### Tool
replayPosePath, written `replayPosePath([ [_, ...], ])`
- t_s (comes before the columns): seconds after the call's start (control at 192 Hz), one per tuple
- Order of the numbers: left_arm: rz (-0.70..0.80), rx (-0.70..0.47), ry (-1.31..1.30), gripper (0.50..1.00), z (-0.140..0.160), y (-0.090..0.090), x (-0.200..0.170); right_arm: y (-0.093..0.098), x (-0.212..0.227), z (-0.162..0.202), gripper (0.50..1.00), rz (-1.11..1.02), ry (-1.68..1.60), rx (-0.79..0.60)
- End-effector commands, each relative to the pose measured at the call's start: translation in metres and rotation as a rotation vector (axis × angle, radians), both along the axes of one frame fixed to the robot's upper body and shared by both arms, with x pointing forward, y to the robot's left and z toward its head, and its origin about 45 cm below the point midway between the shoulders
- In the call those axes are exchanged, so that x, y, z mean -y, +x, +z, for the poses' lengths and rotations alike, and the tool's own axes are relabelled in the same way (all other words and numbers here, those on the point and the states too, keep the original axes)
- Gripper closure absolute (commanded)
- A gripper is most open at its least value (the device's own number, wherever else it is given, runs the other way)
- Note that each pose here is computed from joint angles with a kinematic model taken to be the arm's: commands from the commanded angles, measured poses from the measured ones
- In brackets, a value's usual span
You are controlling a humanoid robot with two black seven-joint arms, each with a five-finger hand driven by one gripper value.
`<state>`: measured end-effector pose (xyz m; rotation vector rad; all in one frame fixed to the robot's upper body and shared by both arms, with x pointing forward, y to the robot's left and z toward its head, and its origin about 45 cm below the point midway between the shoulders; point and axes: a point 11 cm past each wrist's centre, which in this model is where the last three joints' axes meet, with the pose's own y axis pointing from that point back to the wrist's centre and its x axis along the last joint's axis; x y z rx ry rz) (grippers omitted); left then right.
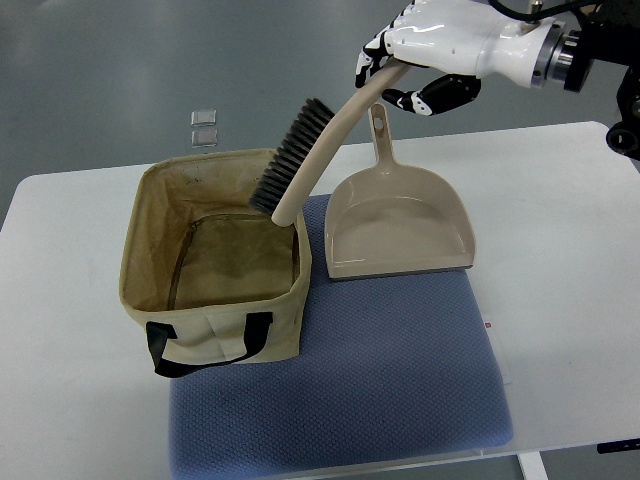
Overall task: Put pink broom in yellow bag with right hand
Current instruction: 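Lift the brush with the right hand over the dustpan toward the bag, then lower the brush into the beige bag and open the right hand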
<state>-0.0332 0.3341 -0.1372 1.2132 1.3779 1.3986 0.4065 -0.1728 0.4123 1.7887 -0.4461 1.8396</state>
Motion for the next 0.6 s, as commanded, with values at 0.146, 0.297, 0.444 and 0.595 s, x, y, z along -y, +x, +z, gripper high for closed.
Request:
replayPosePath([
  [0.146,0.000,0.000,0.000,0.500,0.000,0.000,0.000,-0.008,-0.032,-0.020,0.951,0.077,0.020,-0.043],
  [0.297,0.000,0.000,0.000,0.500,0.000,0.000,0.000,-0.010,-0.032,-0.026,0.787,0.083,0.066,-0.029],
  [0.444,0.000,0.000,0.000,0.500,0.000,0.000,0.000,-0.010,-0.029,-0.027,0.754,0.079,0.073,-0.025],
  [0.595,0.000,0.000,0.000,0.500,0.000,0.000,0.000,-0.002,-0.019,-0.023,0.754,0.030,0.124,-0.053],
])
